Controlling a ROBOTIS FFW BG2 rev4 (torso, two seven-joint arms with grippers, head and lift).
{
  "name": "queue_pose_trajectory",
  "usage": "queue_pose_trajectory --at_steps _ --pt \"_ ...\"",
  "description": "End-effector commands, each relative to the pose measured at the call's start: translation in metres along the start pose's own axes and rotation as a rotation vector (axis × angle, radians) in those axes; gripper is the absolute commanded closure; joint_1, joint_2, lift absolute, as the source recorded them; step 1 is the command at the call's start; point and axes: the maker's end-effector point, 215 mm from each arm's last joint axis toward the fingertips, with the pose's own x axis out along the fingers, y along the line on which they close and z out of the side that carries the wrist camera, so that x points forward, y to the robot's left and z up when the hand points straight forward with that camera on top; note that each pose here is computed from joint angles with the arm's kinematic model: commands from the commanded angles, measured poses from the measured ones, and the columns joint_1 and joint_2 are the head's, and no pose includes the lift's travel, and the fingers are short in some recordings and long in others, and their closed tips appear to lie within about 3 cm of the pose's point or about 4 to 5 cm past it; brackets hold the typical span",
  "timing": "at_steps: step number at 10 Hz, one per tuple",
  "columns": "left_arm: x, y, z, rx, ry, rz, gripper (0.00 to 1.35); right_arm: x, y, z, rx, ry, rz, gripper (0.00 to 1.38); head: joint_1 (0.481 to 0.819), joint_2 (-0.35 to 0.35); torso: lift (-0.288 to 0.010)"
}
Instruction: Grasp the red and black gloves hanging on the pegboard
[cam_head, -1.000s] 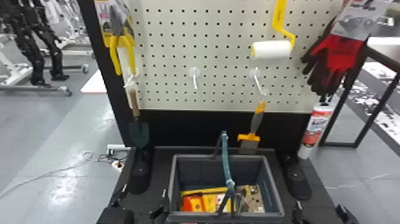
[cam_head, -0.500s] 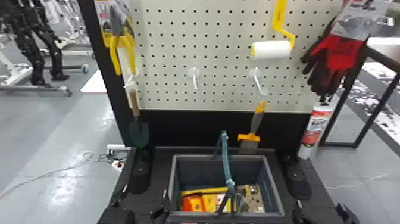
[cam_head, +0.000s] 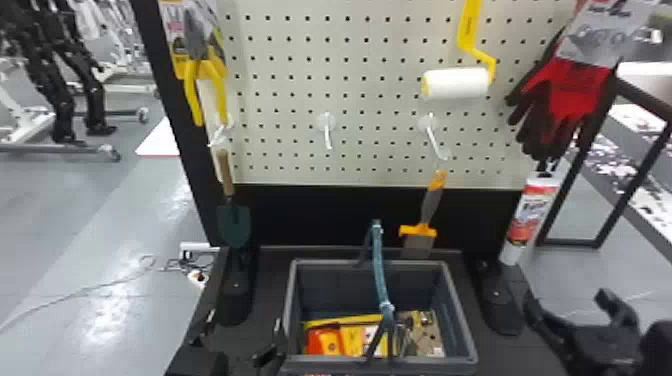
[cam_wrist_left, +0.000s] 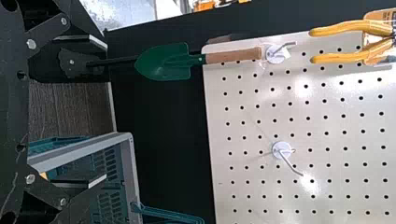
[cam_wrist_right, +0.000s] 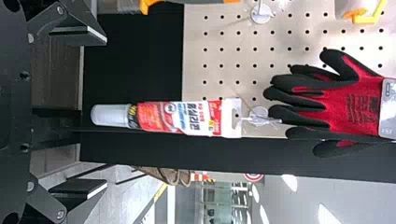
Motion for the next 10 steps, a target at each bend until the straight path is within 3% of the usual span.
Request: queue_pose_trajectory --at_steps 1,3,6,8,10 --pt "0.000 0.000 0.000 -0.003 0.000 0.000 0.32 0.013 -0.030 0.018 -0.011 0.013 -0.011 0.21 0.549 0.000 -0.100" --pt "0.001 0.000 0.000 -0.002 0.001 0.000 0.32 0.031 -0.064 0.054 -0.021 -0.005 -0.010 0.21 0.549 0.000 -0.100" --pt "0.005 -0.003 0.004 0.003 -0.003 -0.008 0.32 0.059 -0.125 0.140 -0.105 -0.015 0.048 0.21 0.549 0.000 -0.100" --pt "0.006 -0.004 0.003 0.004 0.001 -0.011 0.32 0.075 -0.139 0.180 -0.075 -0.014 0.103 0.21 0.549 0.000 -0.100" --pt "0.008 -0.005 0.004 0.011 0.001 -0.017 0.32 0.101 -0.124 0.205 -0.017 -0.008 0.235 0.21 0.549 0.000 -0.100"
